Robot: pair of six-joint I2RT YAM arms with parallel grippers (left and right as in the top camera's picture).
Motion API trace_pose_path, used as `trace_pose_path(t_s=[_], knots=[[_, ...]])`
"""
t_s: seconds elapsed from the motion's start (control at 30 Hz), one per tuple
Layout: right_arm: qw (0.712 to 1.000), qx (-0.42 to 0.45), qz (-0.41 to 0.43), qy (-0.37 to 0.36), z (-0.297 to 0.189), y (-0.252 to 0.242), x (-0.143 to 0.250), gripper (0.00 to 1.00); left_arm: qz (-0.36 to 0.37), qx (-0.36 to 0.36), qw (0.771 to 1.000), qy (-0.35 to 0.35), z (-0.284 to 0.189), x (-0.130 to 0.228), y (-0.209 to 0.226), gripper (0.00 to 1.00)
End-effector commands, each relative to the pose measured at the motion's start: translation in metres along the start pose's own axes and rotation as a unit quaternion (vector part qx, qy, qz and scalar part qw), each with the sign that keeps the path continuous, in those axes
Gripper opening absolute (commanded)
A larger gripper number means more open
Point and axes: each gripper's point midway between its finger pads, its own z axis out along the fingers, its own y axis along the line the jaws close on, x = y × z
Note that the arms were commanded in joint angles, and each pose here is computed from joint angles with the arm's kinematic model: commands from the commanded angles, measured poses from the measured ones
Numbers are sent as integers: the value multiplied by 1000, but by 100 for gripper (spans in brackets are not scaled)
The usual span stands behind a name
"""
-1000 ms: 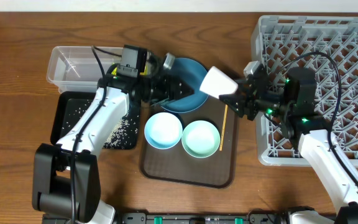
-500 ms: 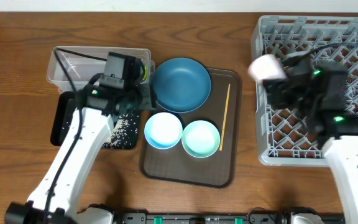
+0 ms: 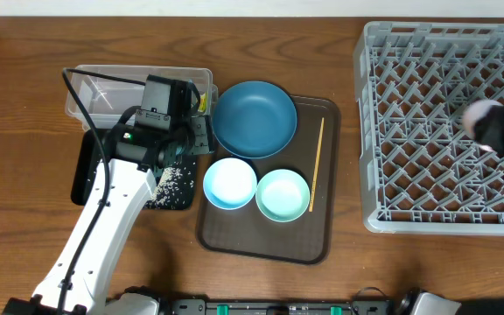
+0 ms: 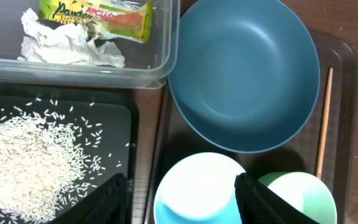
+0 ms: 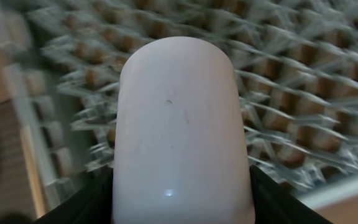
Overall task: Sort waste into correct bins and load items into the dishwasher rack
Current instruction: 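Place the pink cup upside down in the dish rack with the right gripper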
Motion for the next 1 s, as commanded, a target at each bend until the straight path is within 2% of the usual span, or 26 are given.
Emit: trace_pose_path(t_s=[0.0,0.4,0.73,0.77,0.83,0.87,0.97], knots=[[997,53,50,4,6,-40,-14,1,8,-8,1000,-9,-4,-4,3,58],[981,130,138,47,36,-122,-4,1,8,-8,1000,-9,-4,-4,3,58],[971,133,163,113,67,-136,20,1,8,-9,1000,-9,-4,-4,3,58],[970,133,163,118,70,-137,21,4,8,-9,1000,-8,-4,-4,3,58],[970,132,164,124,76,-137,23,19,8,-9,1000,-8,-4,-4,3,58],[970,130,164,125,78,-137,23,35,8,-9,1000,-8,-4,-4,3,58],[974,108,166,113,82,-131,16,65,8,-9,1000,-8,-4,-4,3,58]])
